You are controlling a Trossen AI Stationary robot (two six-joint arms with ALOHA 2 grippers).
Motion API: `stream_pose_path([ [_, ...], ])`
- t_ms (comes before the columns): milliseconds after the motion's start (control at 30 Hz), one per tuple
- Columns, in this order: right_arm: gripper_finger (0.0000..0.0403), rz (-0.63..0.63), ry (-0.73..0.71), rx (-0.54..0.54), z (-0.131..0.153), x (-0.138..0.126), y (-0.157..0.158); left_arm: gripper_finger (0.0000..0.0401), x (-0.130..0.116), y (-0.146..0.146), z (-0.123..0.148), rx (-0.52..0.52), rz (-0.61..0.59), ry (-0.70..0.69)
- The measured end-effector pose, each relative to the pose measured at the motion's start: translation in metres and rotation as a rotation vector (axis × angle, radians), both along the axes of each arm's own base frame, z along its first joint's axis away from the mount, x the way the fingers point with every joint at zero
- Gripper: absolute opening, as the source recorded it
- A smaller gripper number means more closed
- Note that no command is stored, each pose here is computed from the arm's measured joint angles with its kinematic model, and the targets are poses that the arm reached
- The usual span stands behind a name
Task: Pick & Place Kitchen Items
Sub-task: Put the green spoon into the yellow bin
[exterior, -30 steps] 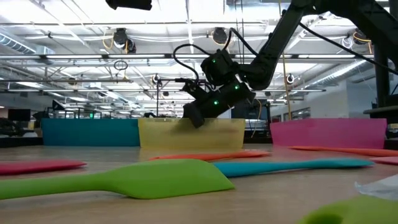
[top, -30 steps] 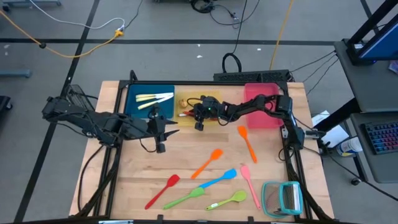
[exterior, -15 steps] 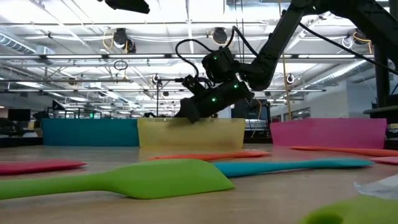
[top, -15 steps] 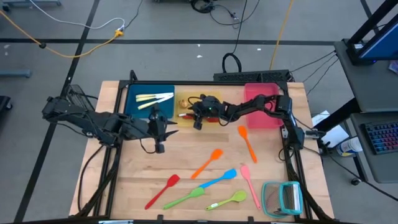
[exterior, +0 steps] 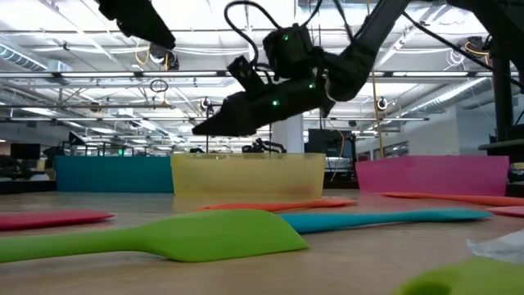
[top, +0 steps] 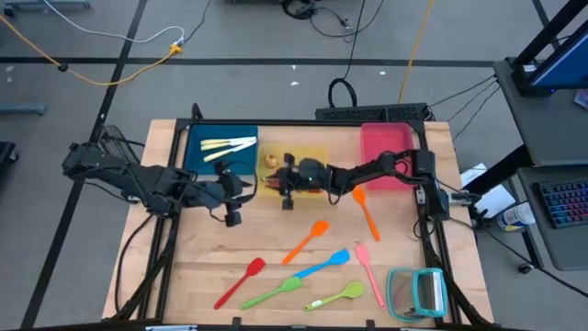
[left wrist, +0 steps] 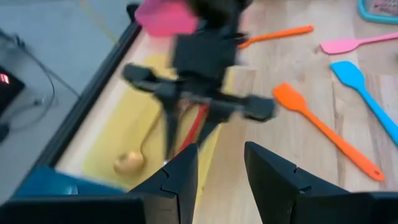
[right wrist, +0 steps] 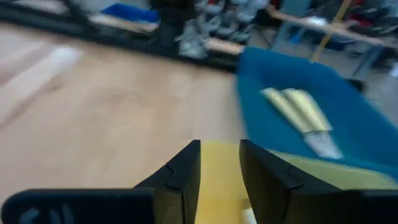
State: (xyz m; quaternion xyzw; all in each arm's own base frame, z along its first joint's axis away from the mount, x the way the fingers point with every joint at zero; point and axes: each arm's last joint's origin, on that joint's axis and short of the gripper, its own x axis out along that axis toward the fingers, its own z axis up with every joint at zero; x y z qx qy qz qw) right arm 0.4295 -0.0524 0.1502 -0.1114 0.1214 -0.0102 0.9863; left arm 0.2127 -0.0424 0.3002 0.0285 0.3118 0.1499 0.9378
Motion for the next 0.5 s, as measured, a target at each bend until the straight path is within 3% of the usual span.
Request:
stream_pose_path([
  [200, 0.0116, 0.020, -0.027, -0.105, 0.024, -0.004, 0.039, 0.0136, -0.001, 0.000, -0.006, -0.079, 0.066, 0.022],
  [367, 0.0137, 0.029, 0.051, -0.205, 0.041, -0.015, 0.070, 0.0136, 0.003, -0.005, -0.011, -0.099, 0.073, 0.042],
  [500, 0.0150, 0.038, 0.106, -0.181, 0.058, -0.027, 0.092, 0.0136, 0.008, -0.010, -0.018, -0.101, 0.073, 0.070],
])
